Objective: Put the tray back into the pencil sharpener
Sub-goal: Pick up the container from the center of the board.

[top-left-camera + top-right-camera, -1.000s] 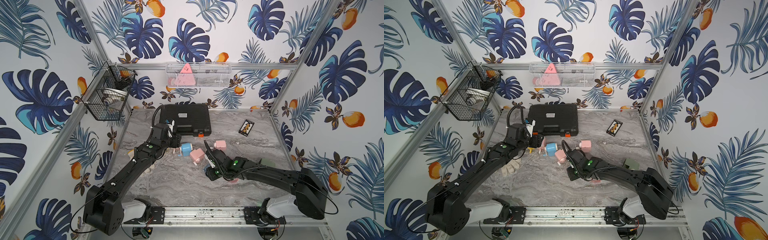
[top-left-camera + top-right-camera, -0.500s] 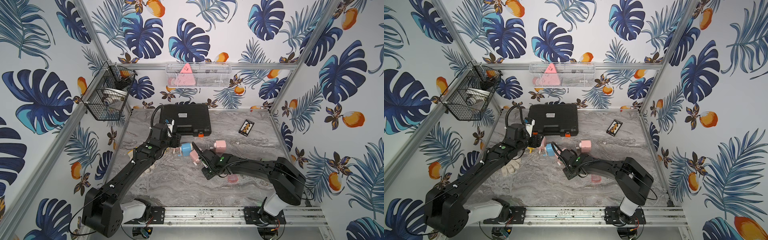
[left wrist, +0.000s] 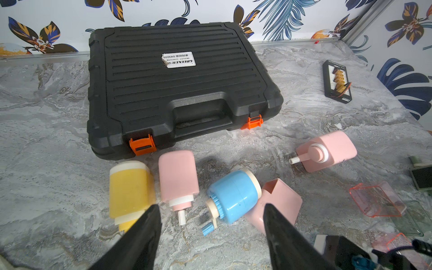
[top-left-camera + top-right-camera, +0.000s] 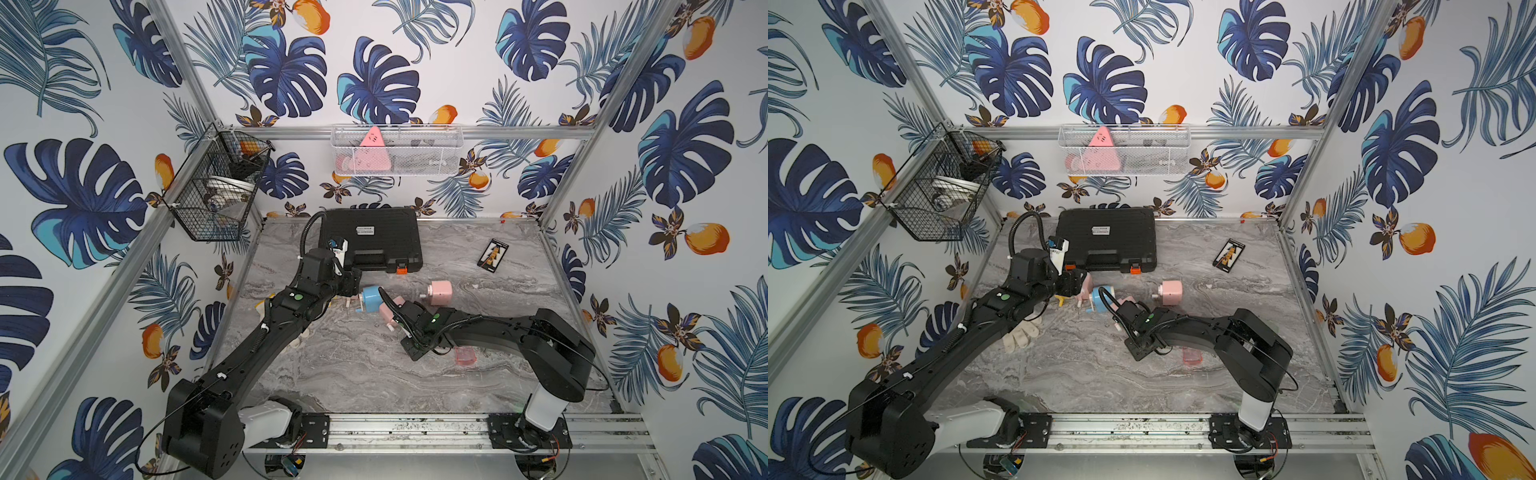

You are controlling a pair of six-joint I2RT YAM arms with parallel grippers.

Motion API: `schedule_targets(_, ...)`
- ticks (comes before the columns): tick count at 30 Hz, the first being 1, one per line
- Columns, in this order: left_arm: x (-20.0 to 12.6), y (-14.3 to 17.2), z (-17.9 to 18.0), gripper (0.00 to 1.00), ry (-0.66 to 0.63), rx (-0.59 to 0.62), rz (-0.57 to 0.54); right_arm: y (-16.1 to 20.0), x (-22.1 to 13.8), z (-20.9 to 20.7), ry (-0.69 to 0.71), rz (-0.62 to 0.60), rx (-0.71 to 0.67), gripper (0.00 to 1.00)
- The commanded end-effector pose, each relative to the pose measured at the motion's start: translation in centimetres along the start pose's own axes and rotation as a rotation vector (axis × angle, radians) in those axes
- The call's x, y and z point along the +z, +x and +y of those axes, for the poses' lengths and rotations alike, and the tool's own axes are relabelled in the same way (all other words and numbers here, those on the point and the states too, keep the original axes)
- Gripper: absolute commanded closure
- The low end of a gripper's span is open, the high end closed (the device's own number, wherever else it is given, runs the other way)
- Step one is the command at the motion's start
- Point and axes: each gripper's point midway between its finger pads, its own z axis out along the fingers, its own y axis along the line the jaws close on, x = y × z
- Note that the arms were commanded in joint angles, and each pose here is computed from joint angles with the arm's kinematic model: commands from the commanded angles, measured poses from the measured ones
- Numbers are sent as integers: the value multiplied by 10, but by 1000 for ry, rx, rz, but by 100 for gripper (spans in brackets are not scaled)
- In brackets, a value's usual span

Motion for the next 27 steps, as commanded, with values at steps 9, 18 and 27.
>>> schedule_targets(9,-5,-12,0,27,-1,10,-53,-1,-45,12,-64,-75,-126,100)
schedule_targets(18,-23,-24,10,28,-57,-4,-146,6,-78,44,-208,-231,-472,100)
schedule_targets(27,-27,-27,9,28,-50,-9,-162,52,-34,39,-166,-31,-729,100)
